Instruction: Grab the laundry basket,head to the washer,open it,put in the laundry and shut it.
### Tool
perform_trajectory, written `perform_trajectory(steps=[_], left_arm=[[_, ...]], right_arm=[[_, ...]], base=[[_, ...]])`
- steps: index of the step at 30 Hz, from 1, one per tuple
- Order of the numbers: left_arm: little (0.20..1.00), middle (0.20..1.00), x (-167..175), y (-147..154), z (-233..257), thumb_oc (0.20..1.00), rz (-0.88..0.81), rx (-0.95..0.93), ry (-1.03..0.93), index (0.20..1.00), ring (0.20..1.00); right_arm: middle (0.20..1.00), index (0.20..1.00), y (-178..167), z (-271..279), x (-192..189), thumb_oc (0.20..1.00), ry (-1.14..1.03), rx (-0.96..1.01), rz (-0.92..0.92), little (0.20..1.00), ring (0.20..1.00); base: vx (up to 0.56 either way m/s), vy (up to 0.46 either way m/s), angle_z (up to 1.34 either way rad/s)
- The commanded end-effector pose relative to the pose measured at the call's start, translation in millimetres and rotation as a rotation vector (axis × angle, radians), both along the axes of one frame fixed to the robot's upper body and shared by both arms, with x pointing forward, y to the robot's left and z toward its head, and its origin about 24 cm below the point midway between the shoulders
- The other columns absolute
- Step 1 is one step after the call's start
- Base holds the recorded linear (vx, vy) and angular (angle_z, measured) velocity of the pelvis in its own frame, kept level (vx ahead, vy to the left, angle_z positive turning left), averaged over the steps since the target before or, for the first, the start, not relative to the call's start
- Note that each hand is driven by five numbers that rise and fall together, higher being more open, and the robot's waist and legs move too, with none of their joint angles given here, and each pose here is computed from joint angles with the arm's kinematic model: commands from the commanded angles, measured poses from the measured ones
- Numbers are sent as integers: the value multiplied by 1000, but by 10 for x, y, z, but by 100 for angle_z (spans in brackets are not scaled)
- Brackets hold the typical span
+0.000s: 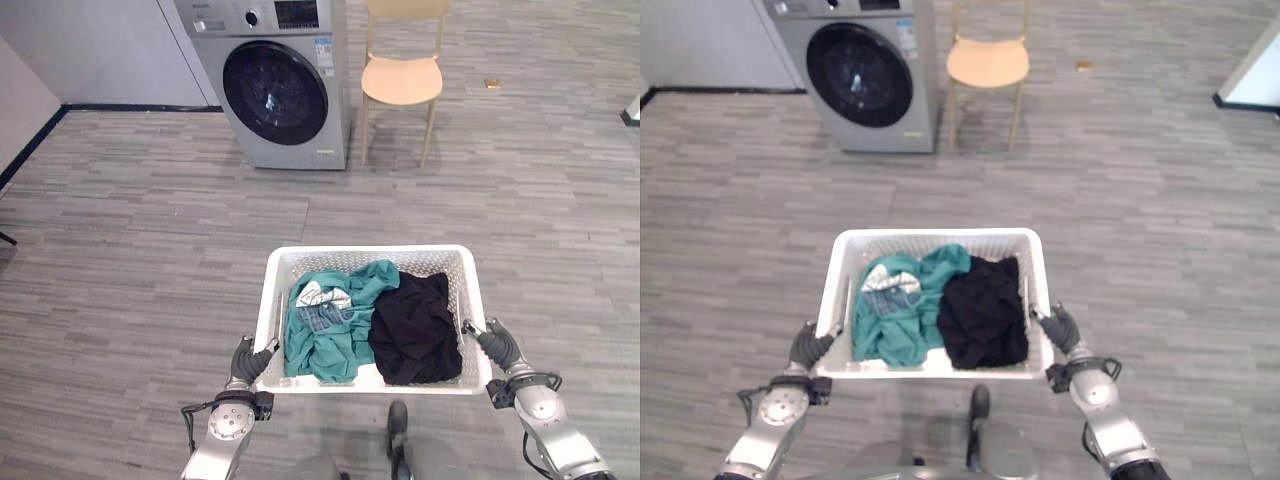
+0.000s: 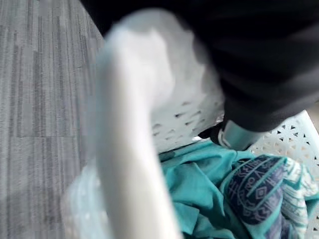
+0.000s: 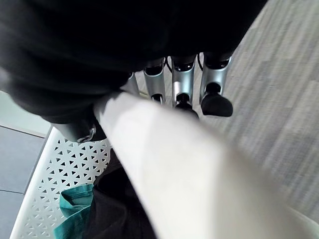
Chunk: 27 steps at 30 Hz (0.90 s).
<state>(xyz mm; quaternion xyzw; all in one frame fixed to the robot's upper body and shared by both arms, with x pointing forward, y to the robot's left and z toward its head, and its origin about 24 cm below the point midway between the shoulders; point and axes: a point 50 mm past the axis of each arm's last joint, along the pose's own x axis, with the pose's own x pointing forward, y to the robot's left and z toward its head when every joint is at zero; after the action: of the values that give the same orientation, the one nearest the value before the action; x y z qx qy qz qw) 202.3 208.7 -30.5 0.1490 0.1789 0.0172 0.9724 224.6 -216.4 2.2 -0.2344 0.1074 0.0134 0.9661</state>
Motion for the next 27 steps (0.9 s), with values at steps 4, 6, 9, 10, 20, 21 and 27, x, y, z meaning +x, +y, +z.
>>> perform_trajectory(steps=[4,6,9,10,20,21,27], left_arm=[[200,200,108,-133,280,200,-102,-70,-160,200,200],[200,200,112,-133,289,200,-104,-67,-165,200,200],[200,200,78,-126,274,200,-108,-58,-157,200,200],[200,200,70,-125,266,200,-109,-60,-154,200,200],[200,200,71,-24,312,200,-83,-50,-167,200,200],[200,200,74,-18,319,200,-80,-52,-171,200,200],[200,200,104,37,326,200,-53,-31,-187,200,200]], right_arm=[[200,200,67,386,106,200,-222,118,19,200,200],[200,200,65,378,106,200,-221,118,15,200,200],[200,200,89,348,104,200,-214,116,15,200,200],[200,200,113,354,113,200,-217,116,25,200,200],[200,200,312,376,196,200,-217,144,105,200,200],[200,200,324,382,207,200,-219,148,108,200,200],[200,200,308,361,174,200,-208,154,103,200,200]], base=[[301,-22,-46],[165,7,-45],[322,102,-63],[293,136,-37],[173,39,-42],[201,-104,-38],[404,-234,-2]])
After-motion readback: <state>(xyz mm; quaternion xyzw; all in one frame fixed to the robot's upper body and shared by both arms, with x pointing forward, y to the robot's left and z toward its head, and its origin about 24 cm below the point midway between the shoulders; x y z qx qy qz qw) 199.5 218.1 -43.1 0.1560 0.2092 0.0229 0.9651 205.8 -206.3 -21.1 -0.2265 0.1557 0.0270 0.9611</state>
